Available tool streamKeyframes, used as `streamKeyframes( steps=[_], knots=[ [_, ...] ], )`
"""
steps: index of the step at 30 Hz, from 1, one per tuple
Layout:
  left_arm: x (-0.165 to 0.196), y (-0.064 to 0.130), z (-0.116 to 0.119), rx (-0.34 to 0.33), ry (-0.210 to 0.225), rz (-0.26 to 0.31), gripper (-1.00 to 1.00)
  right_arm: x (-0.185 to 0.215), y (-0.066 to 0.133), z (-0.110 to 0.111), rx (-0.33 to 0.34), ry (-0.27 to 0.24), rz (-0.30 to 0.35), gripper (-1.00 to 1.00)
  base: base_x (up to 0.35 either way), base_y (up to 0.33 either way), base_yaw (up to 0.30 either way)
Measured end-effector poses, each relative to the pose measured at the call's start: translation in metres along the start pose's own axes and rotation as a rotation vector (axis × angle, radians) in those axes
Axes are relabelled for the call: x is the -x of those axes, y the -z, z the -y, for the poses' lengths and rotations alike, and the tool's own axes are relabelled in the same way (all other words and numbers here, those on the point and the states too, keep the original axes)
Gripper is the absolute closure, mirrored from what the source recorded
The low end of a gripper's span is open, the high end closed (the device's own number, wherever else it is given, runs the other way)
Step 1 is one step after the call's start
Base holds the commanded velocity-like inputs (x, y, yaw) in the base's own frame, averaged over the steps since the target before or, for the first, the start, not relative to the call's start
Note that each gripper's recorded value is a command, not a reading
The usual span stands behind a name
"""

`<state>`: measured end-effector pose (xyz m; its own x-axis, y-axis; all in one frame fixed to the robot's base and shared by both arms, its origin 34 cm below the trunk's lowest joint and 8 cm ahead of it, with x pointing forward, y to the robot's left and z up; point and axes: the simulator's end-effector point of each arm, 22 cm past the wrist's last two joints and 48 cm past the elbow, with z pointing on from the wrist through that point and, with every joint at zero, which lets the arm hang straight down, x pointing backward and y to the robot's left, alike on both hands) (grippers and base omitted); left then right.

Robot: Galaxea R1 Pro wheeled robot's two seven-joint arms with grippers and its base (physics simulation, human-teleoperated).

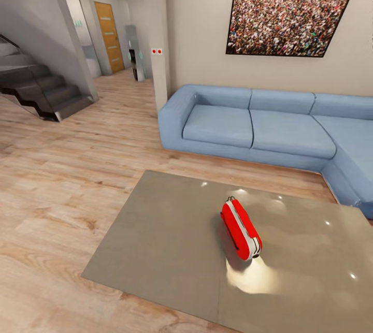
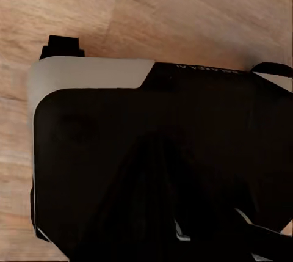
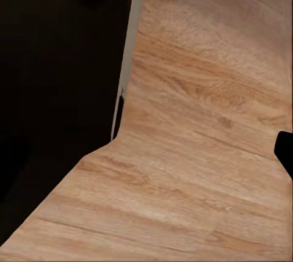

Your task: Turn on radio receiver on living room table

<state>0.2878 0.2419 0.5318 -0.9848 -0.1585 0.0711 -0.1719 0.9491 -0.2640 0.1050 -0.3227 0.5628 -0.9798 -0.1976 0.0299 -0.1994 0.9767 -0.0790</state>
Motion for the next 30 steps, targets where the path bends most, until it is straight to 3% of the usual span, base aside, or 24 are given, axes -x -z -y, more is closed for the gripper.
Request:
streamKeyframes(
  steps=[5,8,11,15,19,23,30],
  knots=[
    [-0.052,-0.007,-0.02,0.175,-0.005,-0.022,1.0,0.003,0.0,-0.02,0.003,-0.032,0.046,-1.0,0.0,0.0,0.0],
    [-0.079,-0.006,-0.029,0.212,0.0,-0.044,1.0,-0.024,0.0,-0.037,-0.008,-0.049,0.002,-1.0,0.0,0.0,0.0],
    [-0.087,-0.005,-0.032,0.223,-0.002,-0.036,1.0,-0.08,0.008,-0.039,-0.111,-0.049,-0.106,-1.0,0.0,0.0,0.0],
    [-0.095,-0.001,-0.049,0.31,0.003,-0.036,1.0,-0.098,0.014,-0.042,-0.147,-0.044,-0.148,-1.0,0.0,0.0,0.0],
    [-0.094,-0.001,-0.049,0.325,0.003,-0.025,1.0,-0.098,0.014,-0.041,-0.156,-0.045,-0.147,-1.0,0.0,0.0,0.0],
    [-0.075,-0.002,-0.045,0.313,-0.007,0.061,1.0,-0.092,0.013,-0.045,-0.145,-0.04,-0.122,-1.0,0.0,0.0,0.0],
    [-0.068,-0.001,-0.045,0.311,-0.012,0.083,1.0,-0.083,0.011,-0.048,-0.14,-0.045,-0.094,-1.0,0.0,0.0,0.0]
  ],
)
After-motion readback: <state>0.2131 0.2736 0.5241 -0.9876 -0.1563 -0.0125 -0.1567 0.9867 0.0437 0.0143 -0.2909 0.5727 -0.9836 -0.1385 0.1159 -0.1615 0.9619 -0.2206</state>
